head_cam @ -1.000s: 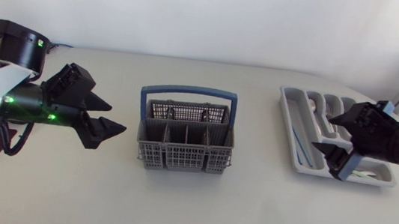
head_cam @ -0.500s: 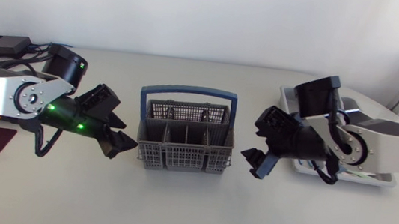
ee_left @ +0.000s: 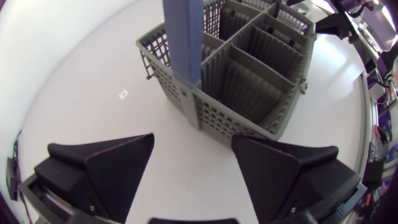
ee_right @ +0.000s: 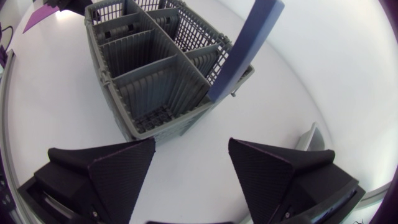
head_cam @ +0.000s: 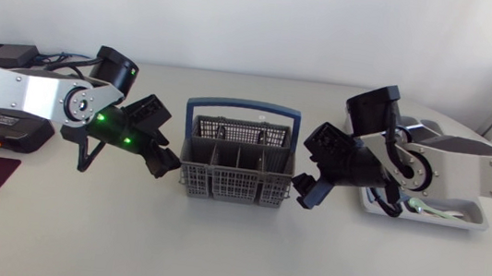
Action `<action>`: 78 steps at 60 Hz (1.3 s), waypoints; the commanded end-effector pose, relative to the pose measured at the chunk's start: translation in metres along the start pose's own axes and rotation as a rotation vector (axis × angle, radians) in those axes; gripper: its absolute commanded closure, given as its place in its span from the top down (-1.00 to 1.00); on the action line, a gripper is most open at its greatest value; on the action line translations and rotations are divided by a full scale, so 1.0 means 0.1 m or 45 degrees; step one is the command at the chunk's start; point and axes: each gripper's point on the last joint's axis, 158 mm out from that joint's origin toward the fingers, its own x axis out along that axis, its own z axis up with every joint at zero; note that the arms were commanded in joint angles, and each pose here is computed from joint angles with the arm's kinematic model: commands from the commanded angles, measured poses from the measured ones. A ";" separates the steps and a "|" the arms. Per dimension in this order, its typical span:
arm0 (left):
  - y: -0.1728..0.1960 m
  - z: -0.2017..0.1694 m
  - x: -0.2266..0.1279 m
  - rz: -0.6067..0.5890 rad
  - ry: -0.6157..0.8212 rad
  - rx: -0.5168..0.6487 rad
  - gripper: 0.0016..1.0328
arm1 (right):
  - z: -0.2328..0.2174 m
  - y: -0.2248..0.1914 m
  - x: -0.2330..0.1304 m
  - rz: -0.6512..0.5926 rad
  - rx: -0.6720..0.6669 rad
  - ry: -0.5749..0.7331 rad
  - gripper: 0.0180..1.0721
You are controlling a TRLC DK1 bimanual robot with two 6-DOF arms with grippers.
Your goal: Unload the cutlery basket into the drawer organizer.
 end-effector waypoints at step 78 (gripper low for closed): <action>0.13 -0.04 -0.38 0.123 -0.069 -0.020 0.80 | -0.30 -0.38 -0.28 -0.238 0.036 0.010 0.85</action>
